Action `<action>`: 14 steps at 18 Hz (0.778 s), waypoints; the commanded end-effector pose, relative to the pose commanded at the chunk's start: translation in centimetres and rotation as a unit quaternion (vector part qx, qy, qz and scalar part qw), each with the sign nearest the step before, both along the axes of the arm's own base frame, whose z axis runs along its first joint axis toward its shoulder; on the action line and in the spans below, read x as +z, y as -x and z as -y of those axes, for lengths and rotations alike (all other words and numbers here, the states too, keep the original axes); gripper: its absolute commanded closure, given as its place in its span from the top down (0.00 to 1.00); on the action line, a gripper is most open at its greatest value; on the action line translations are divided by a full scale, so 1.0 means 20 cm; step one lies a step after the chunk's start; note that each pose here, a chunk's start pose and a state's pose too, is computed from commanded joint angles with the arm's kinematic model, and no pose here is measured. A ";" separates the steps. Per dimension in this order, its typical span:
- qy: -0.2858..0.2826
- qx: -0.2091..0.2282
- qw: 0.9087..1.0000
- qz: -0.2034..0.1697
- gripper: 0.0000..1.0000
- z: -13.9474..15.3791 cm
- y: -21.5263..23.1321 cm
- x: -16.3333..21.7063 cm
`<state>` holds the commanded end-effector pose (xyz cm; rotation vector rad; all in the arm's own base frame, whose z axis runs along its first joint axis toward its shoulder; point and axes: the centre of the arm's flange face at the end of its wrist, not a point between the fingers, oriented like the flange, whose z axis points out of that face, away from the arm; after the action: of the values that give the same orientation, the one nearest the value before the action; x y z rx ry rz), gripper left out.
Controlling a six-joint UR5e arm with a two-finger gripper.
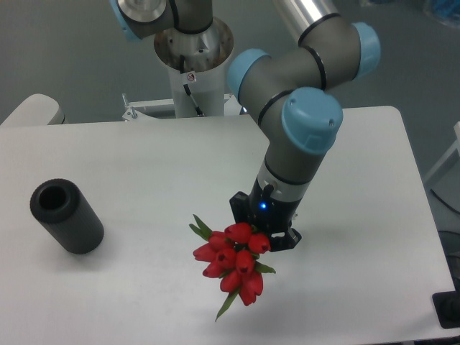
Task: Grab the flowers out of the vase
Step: 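Hold the tulips above the table, lowering them slightly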
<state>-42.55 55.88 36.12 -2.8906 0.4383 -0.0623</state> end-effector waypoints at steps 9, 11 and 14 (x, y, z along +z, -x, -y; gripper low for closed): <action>0.038 -0.014 0.999 0.007 0.16 -0.04 -0.06 -0.10; 0.041 -0.014 0.999 0.009 0.16 -0.04 -0.06 -0.11; 0.064 -0.013 0.998 -0.004 0.17 -0.03 -0.02 -0.16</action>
<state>-42.12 56.43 32.94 -3.0125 0.4895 -0.0852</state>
